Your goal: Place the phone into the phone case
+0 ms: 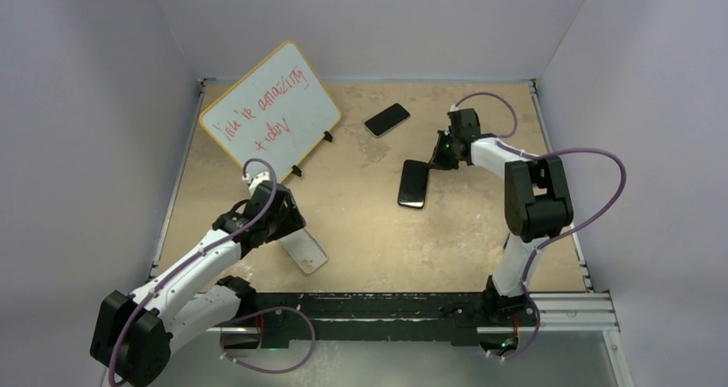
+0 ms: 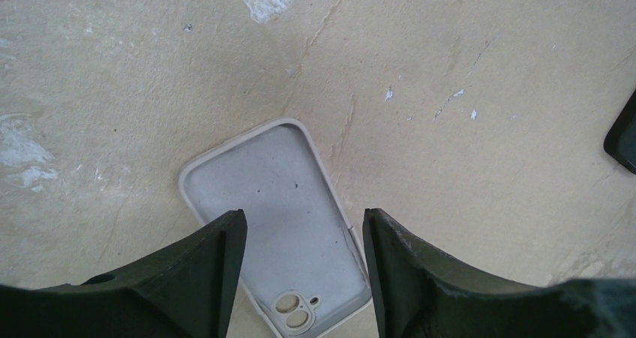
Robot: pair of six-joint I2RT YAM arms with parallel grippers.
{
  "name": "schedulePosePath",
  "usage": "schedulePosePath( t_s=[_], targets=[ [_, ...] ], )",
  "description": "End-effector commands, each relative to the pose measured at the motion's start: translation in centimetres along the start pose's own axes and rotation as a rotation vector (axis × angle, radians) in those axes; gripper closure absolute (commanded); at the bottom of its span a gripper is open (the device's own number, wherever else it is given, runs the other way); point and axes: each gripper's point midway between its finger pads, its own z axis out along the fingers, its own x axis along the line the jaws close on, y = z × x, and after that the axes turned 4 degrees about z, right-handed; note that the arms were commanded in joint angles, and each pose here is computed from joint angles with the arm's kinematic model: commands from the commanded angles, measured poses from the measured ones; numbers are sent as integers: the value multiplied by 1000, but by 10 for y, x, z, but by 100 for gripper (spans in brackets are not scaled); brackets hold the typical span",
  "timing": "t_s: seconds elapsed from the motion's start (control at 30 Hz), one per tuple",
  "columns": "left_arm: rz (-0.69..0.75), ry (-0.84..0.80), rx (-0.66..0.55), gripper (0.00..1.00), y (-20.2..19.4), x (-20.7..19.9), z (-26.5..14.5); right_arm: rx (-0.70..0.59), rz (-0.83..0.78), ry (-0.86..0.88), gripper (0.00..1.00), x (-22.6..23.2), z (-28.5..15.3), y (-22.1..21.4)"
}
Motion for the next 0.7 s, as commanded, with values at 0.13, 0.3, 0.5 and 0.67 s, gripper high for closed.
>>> schedulePosePath(
  t_s=[0.13,0.3,0.5,0.67],
  targets=[
    [-66,59,18,40,-8,11,2,-15,-59,91,90,41,-46,7],
    [-101,119,34,43,-15,23,5,-14,-93,140,70,59,-61,-7],
    [-95,182,67,42,-24,35,9,-14,-131,192,53,78,-72,-24],
    [-82,185,92,43,-33,38,15,-23,-129,212,47,84,-75,-26]
  ],
)
